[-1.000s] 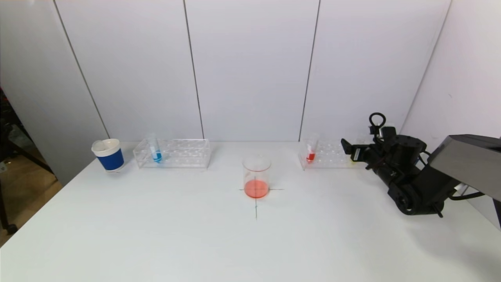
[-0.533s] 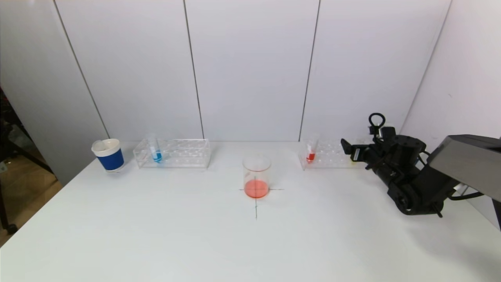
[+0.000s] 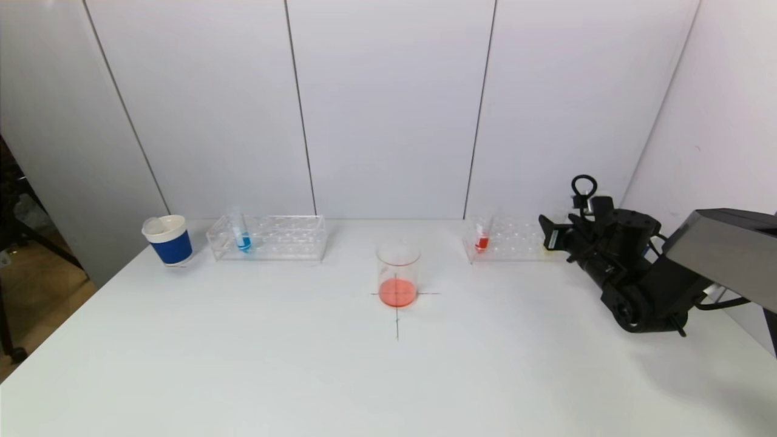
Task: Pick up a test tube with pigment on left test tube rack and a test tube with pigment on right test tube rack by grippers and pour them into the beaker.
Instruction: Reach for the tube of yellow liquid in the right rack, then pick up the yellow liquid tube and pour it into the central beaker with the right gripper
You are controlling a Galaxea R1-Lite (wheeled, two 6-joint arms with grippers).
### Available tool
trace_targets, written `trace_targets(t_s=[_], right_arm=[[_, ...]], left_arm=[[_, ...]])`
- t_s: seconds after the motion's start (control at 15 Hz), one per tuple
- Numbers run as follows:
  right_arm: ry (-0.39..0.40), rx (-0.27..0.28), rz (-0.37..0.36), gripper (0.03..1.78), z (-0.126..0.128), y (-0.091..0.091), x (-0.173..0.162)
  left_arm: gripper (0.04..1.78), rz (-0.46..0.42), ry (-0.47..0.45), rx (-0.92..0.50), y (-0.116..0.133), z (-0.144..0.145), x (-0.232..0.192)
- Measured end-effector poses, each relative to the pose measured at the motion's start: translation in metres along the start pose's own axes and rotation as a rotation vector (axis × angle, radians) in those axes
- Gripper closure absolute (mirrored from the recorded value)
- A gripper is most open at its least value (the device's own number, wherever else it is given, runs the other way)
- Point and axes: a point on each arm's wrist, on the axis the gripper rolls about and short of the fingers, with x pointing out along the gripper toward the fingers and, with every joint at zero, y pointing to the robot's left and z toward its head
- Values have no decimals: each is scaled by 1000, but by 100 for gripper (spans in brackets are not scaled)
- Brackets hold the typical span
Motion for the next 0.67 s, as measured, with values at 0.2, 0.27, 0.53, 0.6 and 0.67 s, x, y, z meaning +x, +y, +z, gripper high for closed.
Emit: trace_targets(t_s=[0.2, 0.27, 0.53, 0.6, 0.67], right_arm=[[1, 0, 3, 128, 0, 1, 0], [1, 0, 1, 133, 0, 0, 0], [1, 0, 1, 134, 0, 0, 0], [1, 0, 0, 134, 0, 0, 0], [1, -2, 1, 134, 0, 0, -1]], left_arm=[[4, -1, 0, -1, 0, 0, 0], [4, -1, 0, 0, 0, 0, 0], [4, -1, 0, 0, 0, 0, 0], [4, 0, 0, 0, 0, 0, 0], [4, -1, 0, 0, 0, 0, 0]])
